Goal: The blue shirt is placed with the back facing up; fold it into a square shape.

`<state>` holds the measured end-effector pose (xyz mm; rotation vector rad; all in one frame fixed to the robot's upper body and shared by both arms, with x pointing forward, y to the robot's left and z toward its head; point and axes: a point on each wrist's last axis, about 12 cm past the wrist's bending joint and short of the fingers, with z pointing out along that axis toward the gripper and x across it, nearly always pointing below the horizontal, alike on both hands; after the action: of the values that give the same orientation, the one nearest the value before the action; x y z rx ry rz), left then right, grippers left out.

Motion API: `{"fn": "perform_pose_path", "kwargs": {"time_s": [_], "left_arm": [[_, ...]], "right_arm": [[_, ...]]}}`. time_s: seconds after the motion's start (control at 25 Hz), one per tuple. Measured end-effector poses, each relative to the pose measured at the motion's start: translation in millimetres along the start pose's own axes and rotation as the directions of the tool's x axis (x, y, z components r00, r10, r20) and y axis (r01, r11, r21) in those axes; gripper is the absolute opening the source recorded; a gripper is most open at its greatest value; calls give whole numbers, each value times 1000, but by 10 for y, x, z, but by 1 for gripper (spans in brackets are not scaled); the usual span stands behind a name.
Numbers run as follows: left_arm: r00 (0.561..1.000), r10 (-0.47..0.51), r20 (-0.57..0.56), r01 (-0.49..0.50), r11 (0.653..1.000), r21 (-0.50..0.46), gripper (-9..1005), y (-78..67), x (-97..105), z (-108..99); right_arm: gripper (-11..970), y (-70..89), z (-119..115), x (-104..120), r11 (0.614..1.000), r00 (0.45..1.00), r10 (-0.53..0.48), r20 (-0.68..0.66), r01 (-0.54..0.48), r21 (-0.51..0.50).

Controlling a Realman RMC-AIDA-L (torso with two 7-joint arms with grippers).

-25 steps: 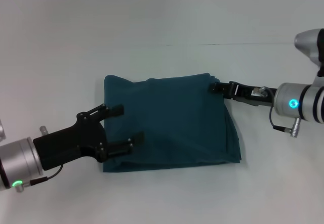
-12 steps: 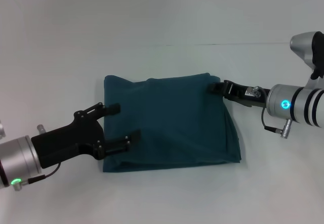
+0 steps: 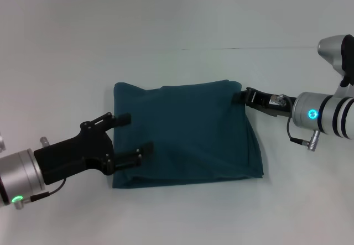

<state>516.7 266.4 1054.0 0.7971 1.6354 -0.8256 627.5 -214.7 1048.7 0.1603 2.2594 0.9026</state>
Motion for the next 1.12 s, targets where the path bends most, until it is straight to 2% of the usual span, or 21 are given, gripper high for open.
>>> {"fn": "perform_pose_path", "kwargs": {"time_s": [0.12,0.44,0.8,1.12], "left_arm": [[1000,-1,0,1,1000,1,890,-2,3,1],[1000,-2,-1,2,1000,2,890,-5,5,3],[1000,-2,0,2,1000,0,890,-2,3,0],[1000,0,0,0,1000,-1,890,1,0,-2]], "right_arm": [[65,-3,-1,0,1000,1000,0,1,0,1],[65,10,-5,-34,1000,1000,-6,6,6,-5],[66,112,28,-156,999,999,-39,22,40,-21],[71,150,43,-177,998,999,-51,19,52,-28]]}}
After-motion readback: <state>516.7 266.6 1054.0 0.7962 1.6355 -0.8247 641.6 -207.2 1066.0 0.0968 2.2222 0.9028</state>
